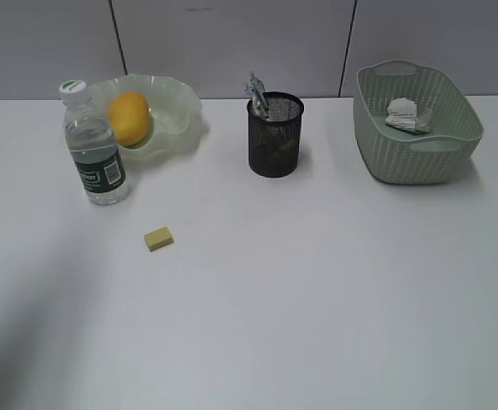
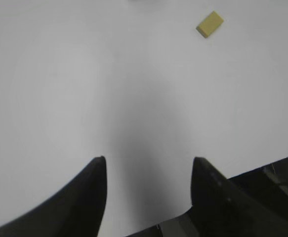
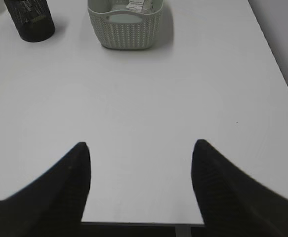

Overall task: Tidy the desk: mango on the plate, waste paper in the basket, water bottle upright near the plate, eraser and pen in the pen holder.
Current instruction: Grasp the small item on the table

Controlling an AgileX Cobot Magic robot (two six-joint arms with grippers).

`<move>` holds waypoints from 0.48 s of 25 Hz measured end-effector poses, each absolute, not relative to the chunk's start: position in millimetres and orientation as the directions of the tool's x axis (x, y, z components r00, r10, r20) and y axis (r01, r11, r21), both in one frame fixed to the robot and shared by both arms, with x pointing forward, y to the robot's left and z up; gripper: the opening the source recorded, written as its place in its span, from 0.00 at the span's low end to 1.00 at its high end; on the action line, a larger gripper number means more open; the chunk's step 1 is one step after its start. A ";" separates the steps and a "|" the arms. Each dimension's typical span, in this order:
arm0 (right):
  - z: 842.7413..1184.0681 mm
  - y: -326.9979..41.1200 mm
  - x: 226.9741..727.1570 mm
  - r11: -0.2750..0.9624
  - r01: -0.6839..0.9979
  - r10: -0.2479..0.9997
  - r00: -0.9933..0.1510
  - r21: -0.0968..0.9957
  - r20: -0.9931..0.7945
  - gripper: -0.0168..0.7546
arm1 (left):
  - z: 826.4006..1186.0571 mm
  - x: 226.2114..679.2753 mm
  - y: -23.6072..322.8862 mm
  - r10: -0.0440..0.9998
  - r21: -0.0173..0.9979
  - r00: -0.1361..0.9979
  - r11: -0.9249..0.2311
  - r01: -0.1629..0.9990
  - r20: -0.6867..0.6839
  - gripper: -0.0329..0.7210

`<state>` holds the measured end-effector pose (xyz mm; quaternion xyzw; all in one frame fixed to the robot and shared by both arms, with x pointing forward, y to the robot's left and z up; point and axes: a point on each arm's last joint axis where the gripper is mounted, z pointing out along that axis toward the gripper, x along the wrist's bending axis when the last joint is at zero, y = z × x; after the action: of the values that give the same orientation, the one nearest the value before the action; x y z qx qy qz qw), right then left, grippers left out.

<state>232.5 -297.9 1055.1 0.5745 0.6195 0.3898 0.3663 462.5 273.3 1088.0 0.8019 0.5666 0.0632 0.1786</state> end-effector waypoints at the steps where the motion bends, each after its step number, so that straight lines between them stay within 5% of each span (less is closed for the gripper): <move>1: 1055.1 -297.9 232.5 0.036 0.426 0.997 -0.071 0.904 -0.006 0.68 | 1082.8 472.5 266.1 0.917 0.332 0.388 -0.340 0.880 -0.091 0.60; 12: 1055.2 -297.9 232.5 0.036 0.425 0.997 -0.071 0.904 -0.006 0.68 | 1014.7 546.7 154.0 0.630 0.167 0.776 -0.769 0.617 0.034 0.60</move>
<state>232.5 -297.9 1055.2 0.5744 0.6193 0.3901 0.3666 546.7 154.0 1014.7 0.9395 0.3316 0.0438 0.0735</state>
